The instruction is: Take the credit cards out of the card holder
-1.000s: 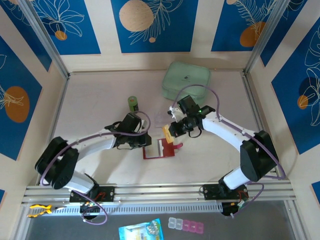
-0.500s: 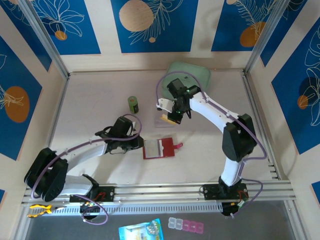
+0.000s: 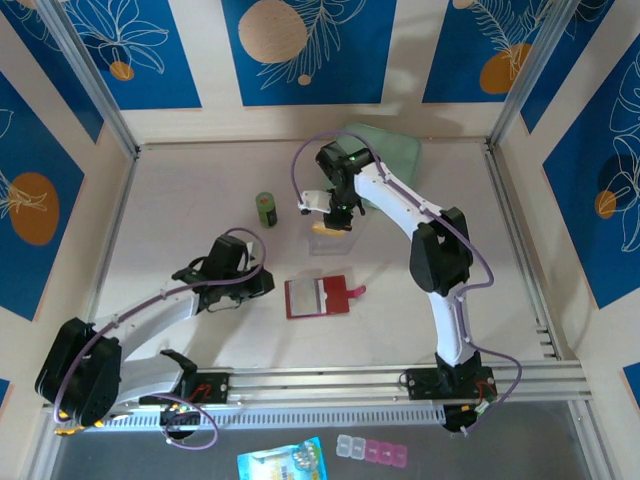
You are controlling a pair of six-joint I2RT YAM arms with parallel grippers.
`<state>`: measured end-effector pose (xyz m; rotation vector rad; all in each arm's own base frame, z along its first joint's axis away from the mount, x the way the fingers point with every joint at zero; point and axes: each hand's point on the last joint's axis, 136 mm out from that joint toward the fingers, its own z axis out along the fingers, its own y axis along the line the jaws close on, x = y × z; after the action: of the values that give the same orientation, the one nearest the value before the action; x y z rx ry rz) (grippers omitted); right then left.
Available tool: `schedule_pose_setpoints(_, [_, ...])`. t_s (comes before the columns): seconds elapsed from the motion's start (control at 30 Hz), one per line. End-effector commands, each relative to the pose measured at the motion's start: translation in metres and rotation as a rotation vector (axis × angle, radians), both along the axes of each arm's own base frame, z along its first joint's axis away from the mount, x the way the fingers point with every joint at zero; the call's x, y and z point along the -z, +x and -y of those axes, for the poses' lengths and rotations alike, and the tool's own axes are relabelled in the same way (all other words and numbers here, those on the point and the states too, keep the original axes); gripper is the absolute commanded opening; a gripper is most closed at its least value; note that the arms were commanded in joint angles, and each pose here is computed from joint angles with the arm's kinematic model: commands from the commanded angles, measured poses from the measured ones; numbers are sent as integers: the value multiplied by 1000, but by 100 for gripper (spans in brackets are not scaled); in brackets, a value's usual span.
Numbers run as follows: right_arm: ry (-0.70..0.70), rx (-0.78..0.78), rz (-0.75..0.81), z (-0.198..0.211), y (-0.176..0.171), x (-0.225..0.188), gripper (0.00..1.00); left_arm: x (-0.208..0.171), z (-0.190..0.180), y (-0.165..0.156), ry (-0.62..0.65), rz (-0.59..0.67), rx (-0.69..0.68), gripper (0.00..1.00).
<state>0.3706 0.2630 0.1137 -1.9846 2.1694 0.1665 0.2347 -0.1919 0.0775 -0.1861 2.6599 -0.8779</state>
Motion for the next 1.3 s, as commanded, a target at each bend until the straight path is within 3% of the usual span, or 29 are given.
schedule_pose_setpoints(0.0, [-6, -41, -95, 2, -15, 5, 0, 4, -7, -6, -7, -29, -6, 11])
schedule_pose_setpoints(0.9, [-11, -51, -298, -6, -49, 46, 1, 3, -14, -8, -36, -34, -31, 11])
schedule_pose_setpoints(1.07, [3, -32, -290, -7, -45, 44, 17, 4, -15, -10, -39, -35, -38, 11])
schedule_pose_setpoints(1.27, [17, 4, -167, -6, -23, 20, 22, 2, -14, -9, -43, -29, -39, 11])
